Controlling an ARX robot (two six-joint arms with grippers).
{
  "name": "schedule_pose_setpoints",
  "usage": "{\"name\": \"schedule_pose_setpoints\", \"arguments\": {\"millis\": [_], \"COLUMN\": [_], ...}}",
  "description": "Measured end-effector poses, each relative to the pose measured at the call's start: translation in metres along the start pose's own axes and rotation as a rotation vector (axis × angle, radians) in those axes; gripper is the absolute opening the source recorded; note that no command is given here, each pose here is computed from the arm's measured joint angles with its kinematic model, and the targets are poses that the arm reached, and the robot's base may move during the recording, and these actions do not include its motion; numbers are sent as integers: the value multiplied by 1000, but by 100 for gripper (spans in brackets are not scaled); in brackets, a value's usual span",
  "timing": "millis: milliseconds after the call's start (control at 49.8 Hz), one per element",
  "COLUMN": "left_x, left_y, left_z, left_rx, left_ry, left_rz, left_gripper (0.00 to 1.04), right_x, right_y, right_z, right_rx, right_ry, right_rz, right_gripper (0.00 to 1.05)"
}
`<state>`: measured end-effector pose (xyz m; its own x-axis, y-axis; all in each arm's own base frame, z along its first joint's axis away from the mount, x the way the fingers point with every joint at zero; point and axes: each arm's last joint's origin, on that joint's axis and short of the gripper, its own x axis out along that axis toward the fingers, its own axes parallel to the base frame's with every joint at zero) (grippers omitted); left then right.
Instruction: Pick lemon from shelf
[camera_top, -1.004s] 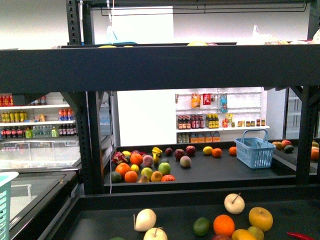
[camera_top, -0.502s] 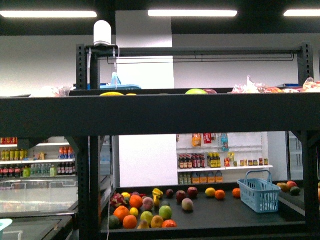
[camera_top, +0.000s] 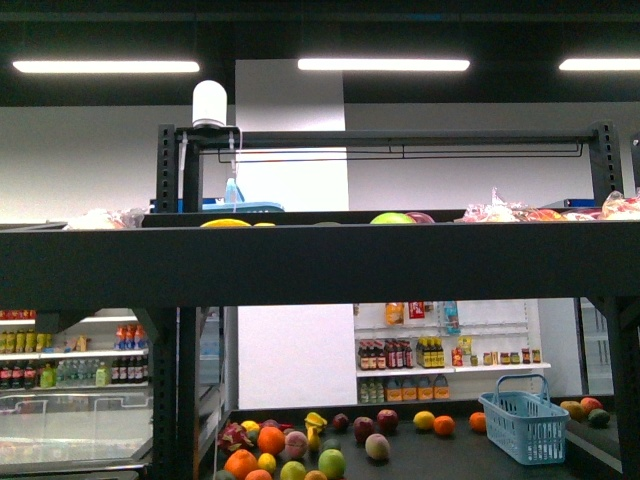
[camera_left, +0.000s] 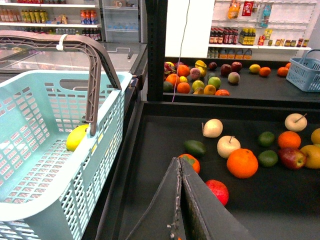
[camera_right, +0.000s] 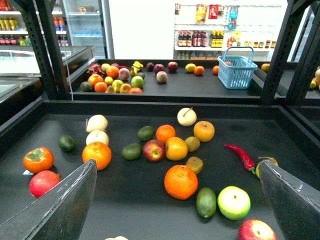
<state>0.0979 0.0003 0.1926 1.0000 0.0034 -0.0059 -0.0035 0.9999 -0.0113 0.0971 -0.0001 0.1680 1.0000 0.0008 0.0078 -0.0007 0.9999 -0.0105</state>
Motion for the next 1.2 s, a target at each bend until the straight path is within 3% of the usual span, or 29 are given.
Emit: {"name": "schedule_pose_setpoints", "arguments": {"millis": [823, 1004, 1205], "left_x": [-1, -1, -1], "left_y": [0, 0, 0], "left_z": [-25, -25, -25], "left_rx": [0, 0, 0], "left_ry": [-8, -8, -8], "left_rz": [0, 0, -1], "left_gripper": [3, 31, 76], "right_x": [0, 0, 0], "right_y": [0, 0, 0], "right_z": [0, 0, 0], "right_rx": [0, 0, 0], "right_ry": [0, 0, 0], "right_rz": [0, 0, 0], "right_gripper": [97, 97, 97]}}
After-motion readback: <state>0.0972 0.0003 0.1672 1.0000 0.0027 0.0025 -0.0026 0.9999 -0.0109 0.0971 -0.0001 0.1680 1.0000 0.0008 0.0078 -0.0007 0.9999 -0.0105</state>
